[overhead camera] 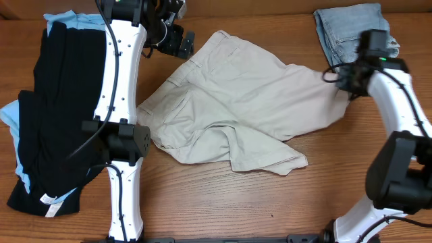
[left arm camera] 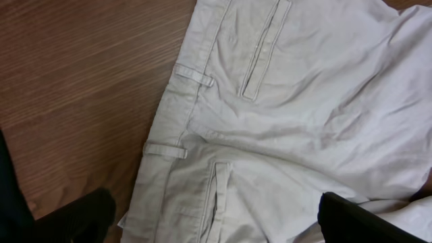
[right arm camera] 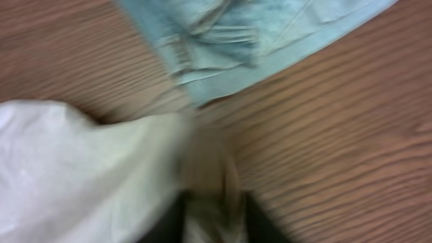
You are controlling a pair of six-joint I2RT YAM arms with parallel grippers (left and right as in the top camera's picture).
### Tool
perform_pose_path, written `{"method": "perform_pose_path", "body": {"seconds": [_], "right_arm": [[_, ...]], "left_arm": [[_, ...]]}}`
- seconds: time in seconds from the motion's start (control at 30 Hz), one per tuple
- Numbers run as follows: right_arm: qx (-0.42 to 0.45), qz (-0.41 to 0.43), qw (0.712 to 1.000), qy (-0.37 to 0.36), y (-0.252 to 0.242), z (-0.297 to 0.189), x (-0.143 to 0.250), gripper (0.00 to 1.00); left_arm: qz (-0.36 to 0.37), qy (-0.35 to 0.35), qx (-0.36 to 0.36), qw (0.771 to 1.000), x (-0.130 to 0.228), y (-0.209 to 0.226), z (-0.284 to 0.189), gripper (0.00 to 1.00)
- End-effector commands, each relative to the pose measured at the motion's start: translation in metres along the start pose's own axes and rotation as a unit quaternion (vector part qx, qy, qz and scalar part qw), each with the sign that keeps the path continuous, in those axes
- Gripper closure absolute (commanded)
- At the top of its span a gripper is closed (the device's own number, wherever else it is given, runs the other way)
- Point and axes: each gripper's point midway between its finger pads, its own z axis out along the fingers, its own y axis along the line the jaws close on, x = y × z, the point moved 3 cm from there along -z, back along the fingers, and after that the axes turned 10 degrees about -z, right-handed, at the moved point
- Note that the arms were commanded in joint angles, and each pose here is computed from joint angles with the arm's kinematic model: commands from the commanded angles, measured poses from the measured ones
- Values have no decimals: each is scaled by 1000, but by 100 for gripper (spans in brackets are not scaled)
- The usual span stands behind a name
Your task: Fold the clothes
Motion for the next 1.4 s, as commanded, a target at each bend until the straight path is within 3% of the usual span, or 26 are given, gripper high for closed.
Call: {"method": "perform_pose_path", "body": {"seconds": [0.0, 0.23, 0.43, 0.63, 0.9, 1.13, 1.37], "right_arm": [[-42, 41, 998, -7, -9, -8, -4, 0], [-159, 57, 985, 16, 12, -18, 1, 0], [-198, 41, 979, 33, 37, -26, 7, 0], [-199, 38, 979, 37, 40, -26, 9, 0], [-199, 36, 978, 41, 40, -26, 11, 0], [-199, 36, 978, 46, 40, -26, 13, 0], [-200, 35, 977, 63, 43, -27, 20, 0]], "left_arm": [[22, -8, 2, 1000, -4, -3, 2, 1], [65, -37, 9, 997, -21, -16, 21, 0], [168, -27, 20, 985, -24, -40, 75, 1], [269, 28, 36, 962, 1, -71, 138, 2], [304, 92, 22, 948, 37, -92, 207, 1], [206, 108, -63, 971, 40, -63, 224, 0], [15, 117, -155, 981, 38, 17, 208, 0]]}}
